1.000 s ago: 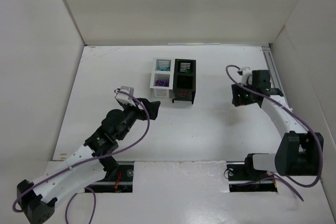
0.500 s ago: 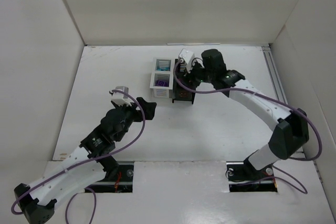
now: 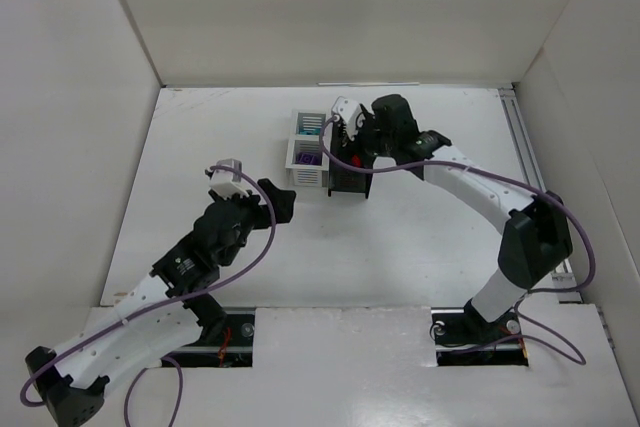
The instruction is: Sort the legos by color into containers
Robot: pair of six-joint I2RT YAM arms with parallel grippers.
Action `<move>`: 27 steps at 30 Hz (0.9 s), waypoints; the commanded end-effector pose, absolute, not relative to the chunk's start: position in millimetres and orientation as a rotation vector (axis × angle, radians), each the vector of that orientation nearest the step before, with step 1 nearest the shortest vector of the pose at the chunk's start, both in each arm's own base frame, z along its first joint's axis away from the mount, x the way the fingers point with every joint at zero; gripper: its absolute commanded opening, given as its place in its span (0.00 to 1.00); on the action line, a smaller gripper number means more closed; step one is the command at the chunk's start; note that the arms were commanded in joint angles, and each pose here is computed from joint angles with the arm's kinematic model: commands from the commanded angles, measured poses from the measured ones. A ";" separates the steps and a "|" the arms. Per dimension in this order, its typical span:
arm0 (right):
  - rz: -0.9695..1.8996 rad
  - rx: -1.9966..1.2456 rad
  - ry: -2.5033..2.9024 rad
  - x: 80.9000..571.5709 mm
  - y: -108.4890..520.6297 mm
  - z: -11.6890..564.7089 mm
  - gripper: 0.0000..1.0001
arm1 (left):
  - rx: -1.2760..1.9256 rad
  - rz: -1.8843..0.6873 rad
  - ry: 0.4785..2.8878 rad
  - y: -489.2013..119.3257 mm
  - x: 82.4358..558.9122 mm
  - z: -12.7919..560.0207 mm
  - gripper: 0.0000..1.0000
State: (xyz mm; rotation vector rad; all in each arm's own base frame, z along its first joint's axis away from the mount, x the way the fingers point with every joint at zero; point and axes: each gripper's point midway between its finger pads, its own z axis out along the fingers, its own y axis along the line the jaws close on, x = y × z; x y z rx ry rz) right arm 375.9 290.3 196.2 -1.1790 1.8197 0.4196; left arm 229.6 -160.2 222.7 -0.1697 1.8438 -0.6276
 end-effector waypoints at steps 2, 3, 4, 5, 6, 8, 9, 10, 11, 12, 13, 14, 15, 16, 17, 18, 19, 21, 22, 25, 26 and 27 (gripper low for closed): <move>0.373 -1.121 1.690 391.7 287.1 244.1 1.00 | -0.214 -0.663 1.770 -157.2 233.2 256.7 1.00; 0.370 -1.112 1.668 386.9 284.0 255.4 1.00 | -0.222 -0.654 1.767 -155.6 234.0 256.7 1.00; 0.342 -1.094 1.669 386.9 278.4 259.3 1.00 | -0.232 -0.660 1.771 -155.2 233.1 258.5 1.00; 0.330 -1.074 1.670 388.4 269.1 263.3 1.00 | -0.256 -0.658 1.775 -153.4 233.5 257.0 1.00; 0.318 -1.041 1.672 384.4 258.9 270.1 1.00 | -0.282 -0.627 1.793 -149.3 234.8 252.6 1.00; 0.313 -0.988 1.691 383.5 242.5 273.8 1.00 | -0.308 -0.620 1.809 -147.7 234.9 250.5 1.00; 0.291 -0.941 1.704 383.5 222.1 276.9 1.00 | -0.326 -0.611 1.807 -144.7 235.1 252.4 1.00; 0.296 -0.916 1.713 380.7 213.2 277.1 1.00 | -0.353 -0.612 1.812 -144.1 235.7 253.1 1.00; 0.272 -0.890 1.721 379.6 200.8 277.5 1.00 | -0.379 -0.573 1.831 -137.5 235.2 245.7 1.00; 0.234 -0.834 1.754 381.4 178.8 275.3 1.00 | -0.411 -0.559 1.832 -133.0 234.8 246.2 1.00; 0.206 -0.789 1.764 373.0 162.5 275.4 1.00 | -0.445 -0.528 1.849 -128.3 235.1 238.8 1.00; 0.144 -0.726 1.785 373.2 143.1 275.1 1.00 | -0.519 -0.486 1.852 -117.3 234.0 234.7 1.00; 0.102 -0.691 1.809 369.5 127.5 271.6 1.00 | -0.548 -0.466 1.857 -112.6 233.1 230.7 1.00; 0.054 -0.629 1.841 362.0 103.4 267.5 1.00 | -0.578 -0.454 1.854 -108.5 232.2 230.8 1.00; 0.019 -0.598 1.863 358.6 90.2 263.9 1.00 | -0.600 -0.450 1.849 -104.6 230.5 230.4 1.00; -0.026 -0.561 1.885 355.8 75.9 261.7 1.00 | -0.609 -0.456 1.847 -103.3 229.0 230.8 1.00; -0.047 -0.536 1.922 351.1 62.4 253.8 1.00 | -0.617 -0.454 1.852 -102.7 228.2 229.0 1.00; -0.061 -0.517 1.956 344.8 51.9 241.7 1.00 | -0.629 -0.472 1.840 -101.9 227.1 232.1 1.00; -0.054 -0.514 1.958 341.4 49.7 239.0 1.00 | -0.629 -0.472 1.840 -101.9 227.1 232.2 1.00; -0.031 -0.498 1.958 339.5 41.9 227.1 1.00 | -0.632 -0.487 1.844 -102.1 224.7 232.2 1.00; -0.024 -0.488 1.932 341.2 39.1 231.7 1.00 | -0.632 -0.487 1.844 -102.1 224.7 232.2 1.00; -0.002 -0.515 1.906 340.3 44.2 233.0 1.00 | -0.639 -0.484 1.850 -101.5 223.8 230.3 1.00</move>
